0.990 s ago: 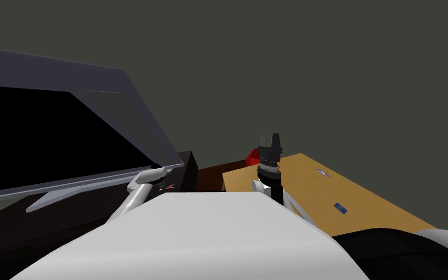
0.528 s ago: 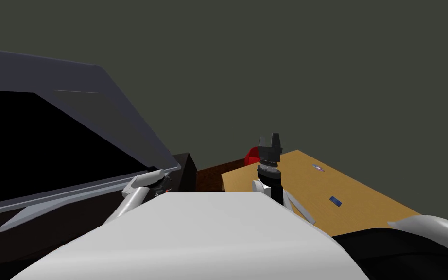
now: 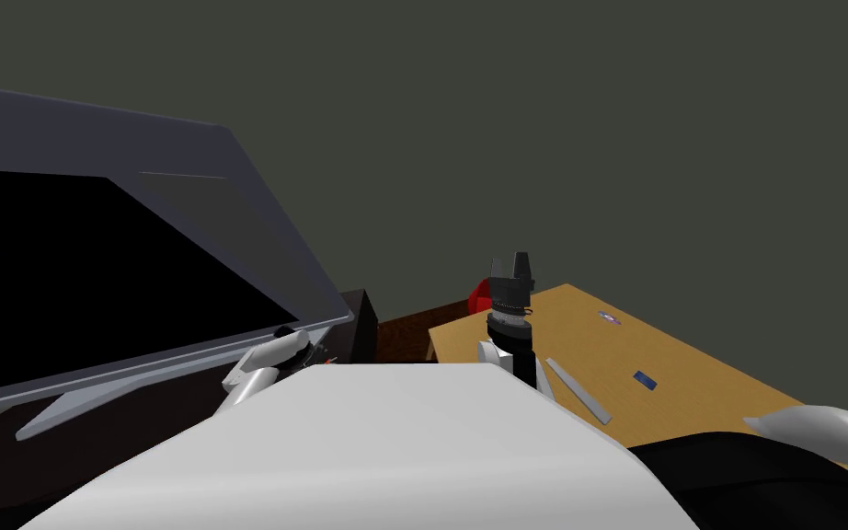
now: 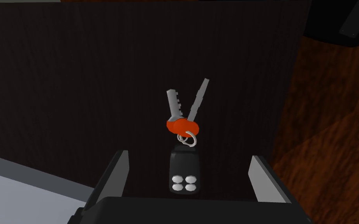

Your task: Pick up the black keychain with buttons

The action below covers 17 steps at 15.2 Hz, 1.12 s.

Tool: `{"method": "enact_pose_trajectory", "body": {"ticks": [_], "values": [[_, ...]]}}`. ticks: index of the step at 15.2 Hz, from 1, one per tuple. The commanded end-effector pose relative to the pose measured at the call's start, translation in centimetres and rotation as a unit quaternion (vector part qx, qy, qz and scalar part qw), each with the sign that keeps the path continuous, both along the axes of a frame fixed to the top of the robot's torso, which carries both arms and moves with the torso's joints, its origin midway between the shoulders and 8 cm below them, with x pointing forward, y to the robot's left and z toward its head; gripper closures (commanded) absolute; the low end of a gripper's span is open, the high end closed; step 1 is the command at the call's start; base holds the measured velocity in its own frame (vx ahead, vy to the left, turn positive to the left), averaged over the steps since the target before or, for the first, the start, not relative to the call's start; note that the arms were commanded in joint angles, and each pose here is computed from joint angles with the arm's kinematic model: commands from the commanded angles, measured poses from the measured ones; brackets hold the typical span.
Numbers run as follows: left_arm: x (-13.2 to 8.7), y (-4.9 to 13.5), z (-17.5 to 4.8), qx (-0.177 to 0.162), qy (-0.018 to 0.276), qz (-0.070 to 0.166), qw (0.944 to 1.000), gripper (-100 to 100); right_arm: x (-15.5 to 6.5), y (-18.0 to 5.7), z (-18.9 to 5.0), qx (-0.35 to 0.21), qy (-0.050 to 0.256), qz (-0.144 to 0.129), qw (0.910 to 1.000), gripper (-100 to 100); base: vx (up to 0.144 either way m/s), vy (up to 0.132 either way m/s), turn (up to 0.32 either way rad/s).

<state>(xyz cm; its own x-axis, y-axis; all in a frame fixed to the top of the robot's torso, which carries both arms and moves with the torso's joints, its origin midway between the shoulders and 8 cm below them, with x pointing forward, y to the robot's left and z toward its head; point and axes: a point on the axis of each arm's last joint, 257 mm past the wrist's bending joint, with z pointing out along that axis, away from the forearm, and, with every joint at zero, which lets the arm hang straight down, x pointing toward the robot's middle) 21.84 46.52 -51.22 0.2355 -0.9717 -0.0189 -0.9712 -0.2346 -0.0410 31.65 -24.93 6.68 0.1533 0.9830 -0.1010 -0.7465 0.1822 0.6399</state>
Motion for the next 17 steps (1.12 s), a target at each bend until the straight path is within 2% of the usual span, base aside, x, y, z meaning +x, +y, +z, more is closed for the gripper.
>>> {"method": "enact_pose_trajectory", "body": {"ticks": [1, 4, 5, 6, 9, 10, 11, 12, 15, 17], "values": [[-0.1, -0.1, -0.7, 0.003, -0.001, 0.002, 1.0000, -100, 0.0, 0.0, 0.0, 0.000, 0.000, 0.000, 1.0000, 0, 0.006, 0.015, -0.030], [-0.3, -0.3, -1.7, 0.006, 0.000, 0.003, 1.0000, -100, 0.0, 0.0, 0.0, 0.000, 0.000, 0.000, 1.0000, 0, 0.003, 0.003, -0.015], [-0.3, -0.3, -1.4, 0.004, 0.000, 0.003, 1.0000, -100, 0.0, 0.0, 0.0, 0.000, 0.000, 0.000, 1.0000, 0, 0.000, 0.000, 0.000], [-0.1, -0.1, -0.7, 0.003, -0.001, 0.002, 1.0000, 100, 0.0, 0.0, 0.0, 0.000, 0.000, 0.000, 1.0000, 0, -0.002, -0.006, 0.017], [0.1, 0.0, 0.1, 0.000, -0.001, 0.000, 1.0000, 100, 0.0, 0.0, 0.0, 0.000, 0.000, 0.000, 1.0000, 0, -0.003, -0.013, 0.026], [0.0, 0.0, -0.3, 0.002, -0.002, 0.001, 1.0000, 100, 0.0, 0.0, 0.0, 0.000, 0.000, 0.000, 1.0000, 0, -0.001, -0.007, 0.005], [0.0, 0.0, -0.2, 0.001, -0.001, 0.001, 1.0000, -100, 0.0, 0.0, 0.0, 0.000, 0.000, 0.000, 1.0000, 0, 0.000, 0.000, 0.000], [-0.1, -0.5, -1.2, 0.001, -0.001, 0.002, 1.0000, -100, 0.0, 0.0, 0.0, 0.000, 0.000, 0.000, 1.0000, 0, 0.003, 0.015, -0.012], [-0.3, -1.0, -2.2, 0.001, -0.001, 0.003, 1.0000, -100, 0.0, 0.0, 0.0, 0.000, 0.000, 0.000, 1.0000, 0, 0.003, 0.034, -0.019], [-0.2, -0.9, -2.0, 0.001, 0.000, 0.003, 1.0000, -100, 0.0, 0.0, 0.0, 0.000, 0.000, 0.000, 1.0000, 0, 0.003, 0.023, -0.020]]}}
